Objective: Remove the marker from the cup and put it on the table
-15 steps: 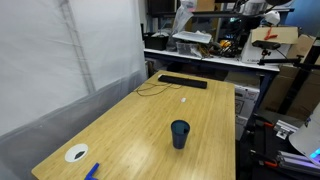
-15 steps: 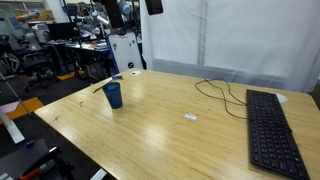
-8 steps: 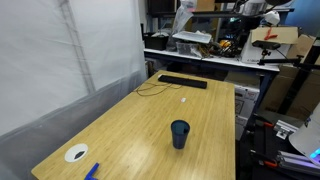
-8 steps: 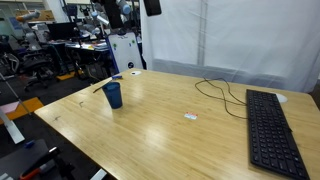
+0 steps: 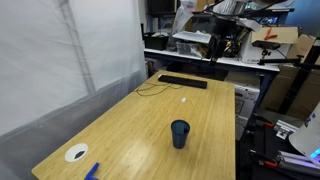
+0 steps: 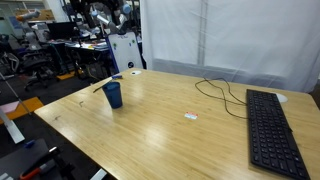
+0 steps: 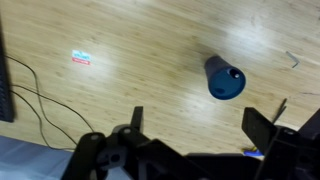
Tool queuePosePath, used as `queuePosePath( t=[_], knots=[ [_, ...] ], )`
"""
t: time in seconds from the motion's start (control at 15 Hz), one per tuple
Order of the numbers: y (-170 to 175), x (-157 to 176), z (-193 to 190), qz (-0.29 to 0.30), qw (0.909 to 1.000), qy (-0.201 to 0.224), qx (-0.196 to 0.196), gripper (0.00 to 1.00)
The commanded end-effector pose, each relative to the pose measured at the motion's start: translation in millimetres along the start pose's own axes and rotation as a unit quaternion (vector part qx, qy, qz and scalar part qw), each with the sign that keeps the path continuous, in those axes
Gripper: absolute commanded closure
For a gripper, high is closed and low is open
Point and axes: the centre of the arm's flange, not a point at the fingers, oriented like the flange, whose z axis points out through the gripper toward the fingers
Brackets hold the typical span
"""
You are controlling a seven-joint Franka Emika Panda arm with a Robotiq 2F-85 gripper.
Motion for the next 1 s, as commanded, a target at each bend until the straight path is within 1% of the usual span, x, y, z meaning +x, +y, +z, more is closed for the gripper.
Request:
queuePosePath(
  t=[0.0,0.07,0.13,0.2,0.27,0.4,0.53,0.67,0.73,0.8,0.87,0.93],
  knots=[
    [-19.2,45.1,28.8,-0.090,0.9948,0.009,0.049,0.00],
    [-26.0,55.0,41.0,-0.107,0.9917,-0.015,0.069,0.00],
    [-32.4,68.6,57.0,-0.086,0.9914,-0.060,0.079,0.00],
    [-35.0,76.1,67.7,-0.078,0.9892,-0.088,0.087,0.00],
    [-37.0,86.9,82.6,-0.059,0.9883,-0.118,0.078,0.00],
    [-39.8,106.6,101.0,-0.026,0.9831,-0.162,0.081,0.00],
    [-41.7,121.7,111.4,0.005,0.9749,-0.202,0.093,0.00],
    [-45.9,134.5,119.8,0.031,0.9674,-0.228,0.106,0.00],
    [-48.5,139.0,125.4,0.039,0.9649,-0.234,0.112,0.00],
    [-51.6,142.6,127.7,0.024,0.9613,-0.242,0.130,0.00],
    [-52.8,124.1,129.1,0.021,0.9695,-0.220,0.105,0.00],
    [-55.5,128.5,132.1,0.020,0.9670,-0.228,0.112,0.00]
  ],
)
